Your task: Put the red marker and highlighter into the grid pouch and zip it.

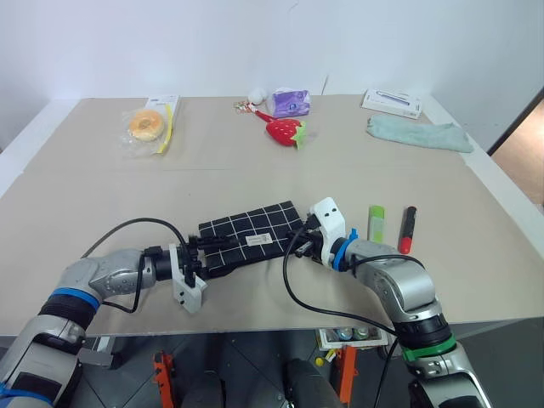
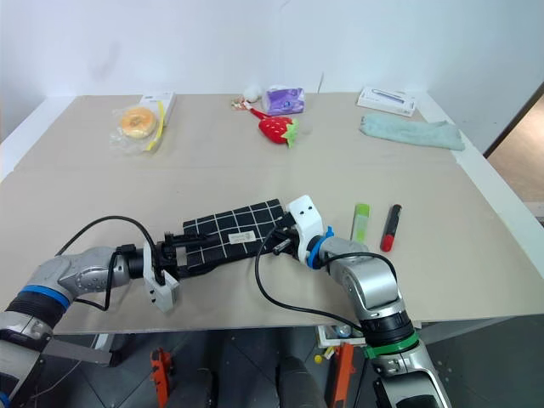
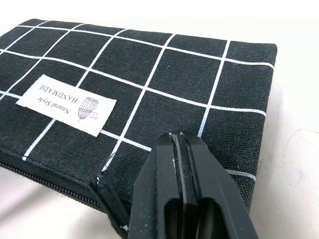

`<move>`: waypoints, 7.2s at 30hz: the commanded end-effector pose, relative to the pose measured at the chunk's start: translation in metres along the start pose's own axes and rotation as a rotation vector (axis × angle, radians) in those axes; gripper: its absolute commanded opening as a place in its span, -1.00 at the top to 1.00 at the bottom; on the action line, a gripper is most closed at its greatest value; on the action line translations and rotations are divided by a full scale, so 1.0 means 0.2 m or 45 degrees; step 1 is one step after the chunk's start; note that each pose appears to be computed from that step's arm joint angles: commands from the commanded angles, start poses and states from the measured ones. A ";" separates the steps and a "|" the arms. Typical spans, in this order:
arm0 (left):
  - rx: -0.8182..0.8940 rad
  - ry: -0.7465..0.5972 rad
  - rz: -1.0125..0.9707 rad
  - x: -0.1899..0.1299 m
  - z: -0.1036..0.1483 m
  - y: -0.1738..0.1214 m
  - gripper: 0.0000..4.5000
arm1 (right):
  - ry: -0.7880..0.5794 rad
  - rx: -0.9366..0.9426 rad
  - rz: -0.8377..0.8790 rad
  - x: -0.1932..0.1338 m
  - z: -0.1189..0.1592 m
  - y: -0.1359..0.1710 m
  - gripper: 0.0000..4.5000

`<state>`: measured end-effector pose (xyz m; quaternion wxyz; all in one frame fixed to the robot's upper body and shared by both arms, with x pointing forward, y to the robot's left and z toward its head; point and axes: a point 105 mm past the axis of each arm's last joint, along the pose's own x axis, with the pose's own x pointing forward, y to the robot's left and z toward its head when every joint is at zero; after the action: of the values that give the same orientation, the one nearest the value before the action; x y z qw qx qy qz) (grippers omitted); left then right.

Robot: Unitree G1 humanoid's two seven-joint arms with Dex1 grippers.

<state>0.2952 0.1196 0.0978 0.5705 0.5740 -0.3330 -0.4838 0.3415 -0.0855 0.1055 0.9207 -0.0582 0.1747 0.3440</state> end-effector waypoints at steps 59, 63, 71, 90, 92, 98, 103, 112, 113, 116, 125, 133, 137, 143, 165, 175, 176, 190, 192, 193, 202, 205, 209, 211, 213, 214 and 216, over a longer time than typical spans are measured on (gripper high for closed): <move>-0.171 0.036 0.160 0.07 0.00 0.21 1.00 | 0.032 0.233 -0.211 -0.23 0.02 -0.14 -0.86; -0.171 0.038 0.162 0.07 0.00 0.21 1.00 | 0.079 0.082 -0.230 -0.22 -0.02 -0.14 -0.06; -0.176 0.047 0.175 0.07 -0.01 0.23 1.00 | 0.084 -0.027 -0.243 -0.23 -0.02 -0.16 0.96; -0.207 0.017 0.282 0.13 0.02 0.30 1.00 | 0.006 -0.214 0.138 -0.13 0.06 0.22 0.96; -0.211 0.029 0.299 0.11 0.02 0.32 1.00 | 0.065 -0.234 0.003 -0.15 0.03 0.07 0.96; -0.215 0.042 0.310 0.08 0.01 0.33 1.00 | 0.124 -0.249 -0.056 -0.22 -0.01 -0.04 0.96; -0.210 0.044 0.332 0.08 0.00 0.36 1.00 | 0.091 -0.255 0.046 -0.21 0.00 0.06 0.96; -0.216 0.033 0.329 0.09 0.01 0.35 1.00 | -0.038 -0.212 0.220 -0.17 0.10 0.27 0.96; -0.215 0.033 0.329 0.09 0.01 0.35 1.00 | -0.037 -0.209 0.218 -0.17 0.10 0.27 0.96; -0.210 0.032 0.341 0.09 0.01 0.36 1.00 | 0.040 -0.210 0.143 -0.17 0.05 0.19 0.96; -0.193 0.020 0.521 0.07 0.01 0.54 1.00 | 0.119 -0.266 0.145 -0.19 -0.02 0.17 0.96; -0.219 0.016 0.485 0.08 0.02 0.51 1.00 | -0.161 -0.203 0.255 -0.18 0.19 0.28 0.96; -0.232 0.017 0.470 0.08 0.02 0.50 1.00 | -0.214 -0.188 0.252 -0.18 0.24 0.28 0.96; -0.235 0.020 0.466 0.08 0.01 0.49 1.00 | -0.249 -0.171 0.258 -0.19 0.26 0.28 0.96; -0.242 0.022 0.499 0.07 0.01 0.52 1.00 | -0.219 -0.216 0.362 -0.20 0.22 0.35 0.96; -0.242 0.021 0.486 0.07 0.00 0.51 1.00 | -0.253 -0.204 0.262 -0.21 0.25 0.26 0.96; -0.244 0.022 0.480 0.07 0.00 0.51 1.00 | -0.230 -0.211 0.205 -0.21 0.23 0.21 0.96; -0.264 0.035 0.063 0.09 0.02 0.18 1.00 | -0.120 -0.369 0.151 -0.22 0.14 0.13 0.96; -0.286 0.034 0.094 0.10 0.03 0.19 1.00 | -0.092 -0.378 0.279 -0.21 0.09 0.26 0.96; -0.290 0.035 0.100 0.10 0.03 0.20 1.00 | -0.101 -0.377 0.326 -0.22 0.09 0.31 0.96; -0.295 0.038 0.174 0.11 0.02 0.25 1.00 | -0.063 -0.326 0.272 -0.19 0.06 0.28 0.96; -0.298 0.039 0.174 0.11 0.02 0.26 1.00 | -0.025 -0.335 0.192 -0.18 0.04 0.22 0.96; -0.302 0.025 0.197 0.11 0.03 0.27 1.00 | 0.111 -0.406 0.080 -0.19 -0.05 0.10 0.96; -0.305 0.013 0.230 0.11 0.04 0.29 1.00 | 0.122 -0.408 0.119 -0.19 -0.06 0.14 0.96; -0.297 0.010 0.260 0.11 0.04 0.32 1.00 | 0.130 -0.419 0.105 -0.19 -0.06 0.12 0.96; -0.297 0.012 0.274 0.11 0.03 0.33 1.00 | 0.128 -0.421 0.105 -0.20 -0.06 0.12 0.96; -0.299 0.016 0.283 0.11 0.03 0.34 1.00 | 0.112 -0.415 0.137 -0.20 -0.05 0.15 0.96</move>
<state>0.3076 0.0898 0.1396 0.6814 0.4739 -0.2964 -0.4726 0.2985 -0.0981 0.1059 0.8789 -0.2105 0.1706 0.3925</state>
